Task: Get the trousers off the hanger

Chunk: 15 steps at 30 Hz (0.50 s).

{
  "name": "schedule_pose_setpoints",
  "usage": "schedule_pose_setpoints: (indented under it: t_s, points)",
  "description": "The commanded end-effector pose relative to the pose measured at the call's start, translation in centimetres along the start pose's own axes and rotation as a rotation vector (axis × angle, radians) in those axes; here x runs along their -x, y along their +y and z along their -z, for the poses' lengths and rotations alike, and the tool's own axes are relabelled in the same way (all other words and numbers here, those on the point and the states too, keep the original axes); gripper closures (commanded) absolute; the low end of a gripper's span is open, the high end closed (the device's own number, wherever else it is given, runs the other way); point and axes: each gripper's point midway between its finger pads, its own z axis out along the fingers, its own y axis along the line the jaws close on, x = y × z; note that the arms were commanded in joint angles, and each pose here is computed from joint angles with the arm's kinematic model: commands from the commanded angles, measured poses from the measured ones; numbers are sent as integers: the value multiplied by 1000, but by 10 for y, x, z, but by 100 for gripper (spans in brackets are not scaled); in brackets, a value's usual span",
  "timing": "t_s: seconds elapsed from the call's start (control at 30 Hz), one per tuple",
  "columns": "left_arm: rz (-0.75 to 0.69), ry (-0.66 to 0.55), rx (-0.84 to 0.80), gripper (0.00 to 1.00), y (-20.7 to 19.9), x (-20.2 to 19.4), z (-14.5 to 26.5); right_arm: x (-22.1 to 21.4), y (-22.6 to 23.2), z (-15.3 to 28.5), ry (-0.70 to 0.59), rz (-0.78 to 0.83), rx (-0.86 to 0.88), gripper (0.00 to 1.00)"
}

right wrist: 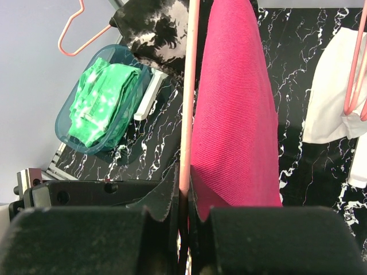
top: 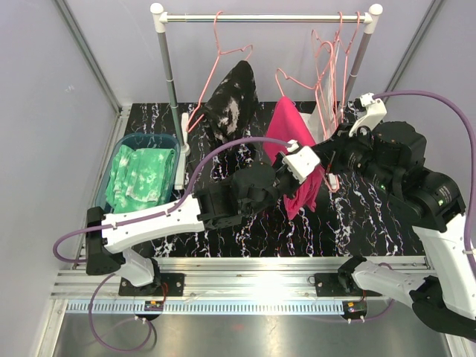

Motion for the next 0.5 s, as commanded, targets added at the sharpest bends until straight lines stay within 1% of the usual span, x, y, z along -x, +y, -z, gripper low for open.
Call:
schedule_pose_setpoints:
  t_s: [0.0,0.1,0.17,0.27,0.3,0.33,0.4,0.47]
  points:
    - [60,-192,0,82,14,74,22,58,14,12,-227,24,46,100]
    - [44,-185,-21,73,10,72,21,57,10,10,-220,37,27,100]
    - [30,-179,-28,70,9,70,21,57,8,10,-218,47,14,100]
    - [5,-152,-45,69,7,64,21,57,4,7,-210,59,-10,100]
    - [0,-150,-52,69,6,64,21,58,4,8,-211,60,-13,100]
    - [-1,-146,-51,72,6,62,21,57,4,8,-209,58,-11,100]
    - [-3,-139,-38,73,6,59,18,58,9,10,-207,50,16,100]
    - [-6,-117,-12,71,8,52,11,59,14,11,-212,34,39,100]
